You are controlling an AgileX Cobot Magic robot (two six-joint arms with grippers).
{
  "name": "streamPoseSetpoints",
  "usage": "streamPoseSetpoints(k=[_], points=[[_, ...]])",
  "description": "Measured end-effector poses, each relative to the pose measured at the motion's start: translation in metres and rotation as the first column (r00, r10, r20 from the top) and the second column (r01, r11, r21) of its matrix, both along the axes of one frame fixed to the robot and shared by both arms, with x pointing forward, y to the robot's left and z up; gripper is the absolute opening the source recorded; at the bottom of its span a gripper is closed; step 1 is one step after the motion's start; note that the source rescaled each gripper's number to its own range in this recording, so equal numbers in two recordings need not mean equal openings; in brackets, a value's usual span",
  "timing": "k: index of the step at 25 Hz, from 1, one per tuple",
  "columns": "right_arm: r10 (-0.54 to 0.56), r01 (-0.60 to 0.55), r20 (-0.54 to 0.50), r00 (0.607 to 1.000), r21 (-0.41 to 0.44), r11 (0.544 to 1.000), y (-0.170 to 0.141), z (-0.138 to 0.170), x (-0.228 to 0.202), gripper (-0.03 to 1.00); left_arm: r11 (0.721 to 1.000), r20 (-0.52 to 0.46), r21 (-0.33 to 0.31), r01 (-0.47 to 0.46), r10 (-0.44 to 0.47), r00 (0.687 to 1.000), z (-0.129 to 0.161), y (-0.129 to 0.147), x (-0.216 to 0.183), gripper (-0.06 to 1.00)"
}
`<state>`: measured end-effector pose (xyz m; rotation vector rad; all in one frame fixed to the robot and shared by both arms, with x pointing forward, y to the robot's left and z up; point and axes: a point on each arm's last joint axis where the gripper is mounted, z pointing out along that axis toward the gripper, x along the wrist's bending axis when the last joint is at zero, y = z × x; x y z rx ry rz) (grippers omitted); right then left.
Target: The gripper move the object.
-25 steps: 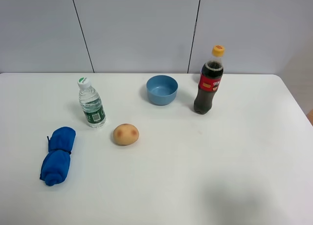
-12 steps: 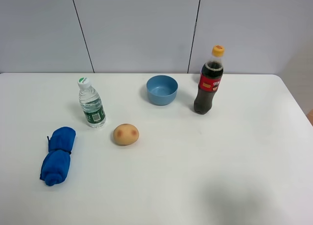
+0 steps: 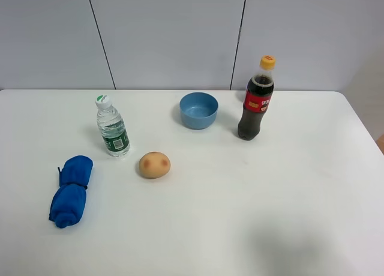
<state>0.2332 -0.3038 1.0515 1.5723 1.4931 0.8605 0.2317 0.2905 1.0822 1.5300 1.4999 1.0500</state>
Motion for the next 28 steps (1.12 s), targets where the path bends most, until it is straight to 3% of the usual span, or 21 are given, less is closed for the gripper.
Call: streamPoseSetpoints(k=[7,14,28], points=[[0.0,0.0,0.0,1.0,0.0,1.0,0.0,0.0,0.0,1.0,1.0,-0.093,-0.016,0.002,-0.004,0.996,-0.025,0.001,0.009,1.0],[0.0,0.0,0.0,1.0,0.0,1.0,0.0,0.0,0.0,1.0,0.999,-0.045,-0.028,-0.035,0.033,0.998,-0.028,0.002,0.002,1.0],[0.0,0.0,0.0,1.0,0.0,1.0,0.0,0.0,0.0,1.0,0.998,-0.046,-0.035,-0.048,0.046,0.998,-0.028,0.003,0.002,1.0]])
